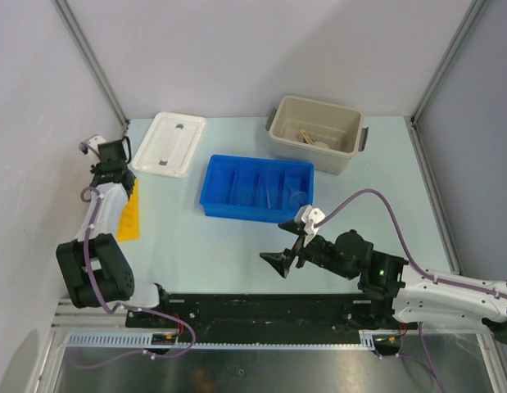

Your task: Organize the chemistry lab equipment

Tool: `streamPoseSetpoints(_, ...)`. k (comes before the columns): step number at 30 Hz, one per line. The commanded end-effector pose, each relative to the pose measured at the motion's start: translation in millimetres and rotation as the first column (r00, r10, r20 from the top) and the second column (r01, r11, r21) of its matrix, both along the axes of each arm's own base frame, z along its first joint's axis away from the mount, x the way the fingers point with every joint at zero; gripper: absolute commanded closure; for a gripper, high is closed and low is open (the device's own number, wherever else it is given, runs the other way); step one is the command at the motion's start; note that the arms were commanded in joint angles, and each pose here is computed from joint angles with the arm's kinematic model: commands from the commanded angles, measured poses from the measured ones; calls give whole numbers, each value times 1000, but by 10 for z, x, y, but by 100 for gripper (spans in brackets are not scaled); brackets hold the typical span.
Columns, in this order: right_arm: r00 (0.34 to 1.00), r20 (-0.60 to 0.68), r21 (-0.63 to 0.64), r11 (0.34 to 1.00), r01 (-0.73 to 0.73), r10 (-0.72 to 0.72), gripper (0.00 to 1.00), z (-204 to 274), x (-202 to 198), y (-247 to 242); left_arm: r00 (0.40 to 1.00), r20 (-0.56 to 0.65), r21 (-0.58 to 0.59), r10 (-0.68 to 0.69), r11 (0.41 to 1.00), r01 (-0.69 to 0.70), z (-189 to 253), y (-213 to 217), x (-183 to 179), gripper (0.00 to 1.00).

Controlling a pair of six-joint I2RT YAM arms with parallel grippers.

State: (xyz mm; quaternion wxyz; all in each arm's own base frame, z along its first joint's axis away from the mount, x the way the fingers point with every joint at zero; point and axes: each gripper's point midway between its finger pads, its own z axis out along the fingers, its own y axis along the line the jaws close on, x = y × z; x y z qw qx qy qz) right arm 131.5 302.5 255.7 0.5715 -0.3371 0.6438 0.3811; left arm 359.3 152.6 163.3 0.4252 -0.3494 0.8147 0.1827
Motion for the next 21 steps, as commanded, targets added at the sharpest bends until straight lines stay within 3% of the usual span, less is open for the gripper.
streamPoseSetpoints(1, 999, 31, 33, 999, 26, -27, 1, 114, 54, -55, 1000, -7, -3, 2, 1000, -2, -77, 45, 14, 78)
streamPoseSetpoints(12, 998, 17, 49, 997, 52, -53, 1, 127, 92, -131, 1000, 10, -14, -22, 1000, 22, -18, -1, 19, 63)
streamPoseSetpoints(21, 996, -6, 110, 990, 86, -86, 1, 271, 92, -267, 998, 47, -24, -50, 998, 51, 157, -69, -15, 44)
